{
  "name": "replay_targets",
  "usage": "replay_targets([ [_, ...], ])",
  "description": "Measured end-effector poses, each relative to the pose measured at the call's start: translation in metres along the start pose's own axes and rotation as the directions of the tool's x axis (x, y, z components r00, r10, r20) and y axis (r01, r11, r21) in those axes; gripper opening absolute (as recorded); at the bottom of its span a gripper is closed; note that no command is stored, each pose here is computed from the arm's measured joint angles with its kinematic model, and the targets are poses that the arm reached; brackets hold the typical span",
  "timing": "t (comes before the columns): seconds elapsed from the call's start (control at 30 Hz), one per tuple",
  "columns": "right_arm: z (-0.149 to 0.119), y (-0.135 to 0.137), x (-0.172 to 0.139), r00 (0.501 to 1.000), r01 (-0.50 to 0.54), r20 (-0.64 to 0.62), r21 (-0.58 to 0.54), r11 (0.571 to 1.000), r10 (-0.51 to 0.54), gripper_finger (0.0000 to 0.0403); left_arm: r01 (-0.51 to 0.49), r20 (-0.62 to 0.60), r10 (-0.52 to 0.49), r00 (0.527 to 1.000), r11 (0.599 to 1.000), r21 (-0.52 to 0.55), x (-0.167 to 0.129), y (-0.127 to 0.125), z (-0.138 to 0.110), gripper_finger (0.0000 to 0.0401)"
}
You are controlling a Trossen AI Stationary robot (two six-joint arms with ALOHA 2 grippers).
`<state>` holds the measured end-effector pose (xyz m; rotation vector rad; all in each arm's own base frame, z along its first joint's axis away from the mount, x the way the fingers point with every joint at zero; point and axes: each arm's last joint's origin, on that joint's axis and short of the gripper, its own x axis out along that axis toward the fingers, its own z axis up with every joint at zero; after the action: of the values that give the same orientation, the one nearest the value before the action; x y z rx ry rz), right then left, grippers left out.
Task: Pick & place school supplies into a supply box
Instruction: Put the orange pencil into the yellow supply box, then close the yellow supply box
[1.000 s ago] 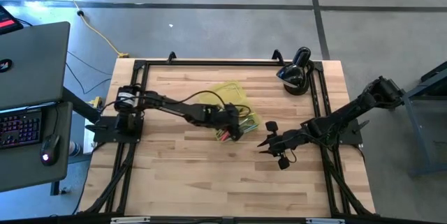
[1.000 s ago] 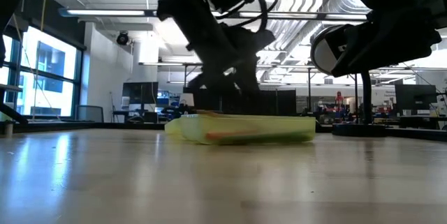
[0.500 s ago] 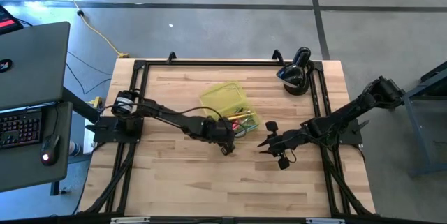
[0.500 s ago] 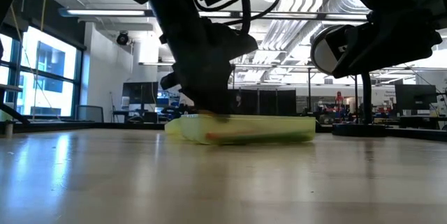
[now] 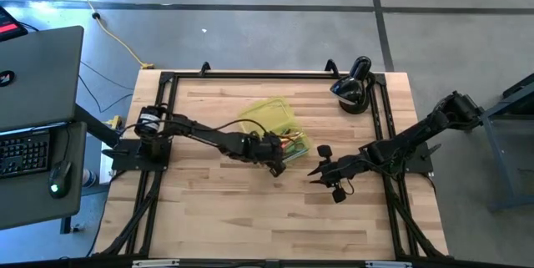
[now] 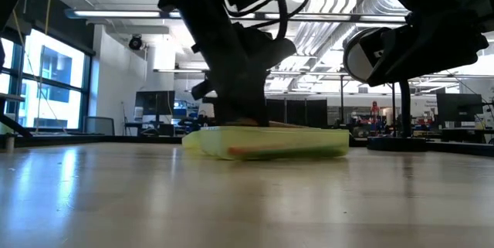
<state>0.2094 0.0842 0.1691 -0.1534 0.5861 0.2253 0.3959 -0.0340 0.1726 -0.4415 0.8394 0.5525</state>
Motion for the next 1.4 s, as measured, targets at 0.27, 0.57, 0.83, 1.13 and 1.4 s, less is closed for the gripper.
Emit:
replay_targets([
  [0.27,0.0,0.0,0.0,1.0,0.0,0.0,0.0,1.0,0.0,0.0087,0.05,-0.067,-0.051,0.996,0.999,-0.008,0.001,0.002,0.0,0.0079],
  [0.57,0.0,0.0,0.0,1.0,0.0,0.0,0.008,1.0,0.0,0.0087,0.013,-0.046,-0.013,0.999,1.0,-0.003,0.001,0.004,0.0,0.0113],
  [0.83,0.0,0.0,0.0,1.0,0.0,0.002,0.004,1.0,0.0,0.0087,0.03,-0.134,-0.02,0.991,0.997,0.076,-0.013,0.011,0.006,0.0127],
  [1.13,0.004,-0.003,0.0,0.996,0.085,0.038,0.01,0.996,-0.085,0.0087,-0.364,0.099,0.368,0.924,0.93,-0.059,-0.084,0.046,0.036,0.0122],
  [1.4,0.005,-0.004,0.0,0.99,0.128,0.054,0.046,0.991,-0.13,0.0086,-0.58,0.024,0.59,0.807,0.8,-0.152,-0.118,0.078,0.024,0.0122],
])
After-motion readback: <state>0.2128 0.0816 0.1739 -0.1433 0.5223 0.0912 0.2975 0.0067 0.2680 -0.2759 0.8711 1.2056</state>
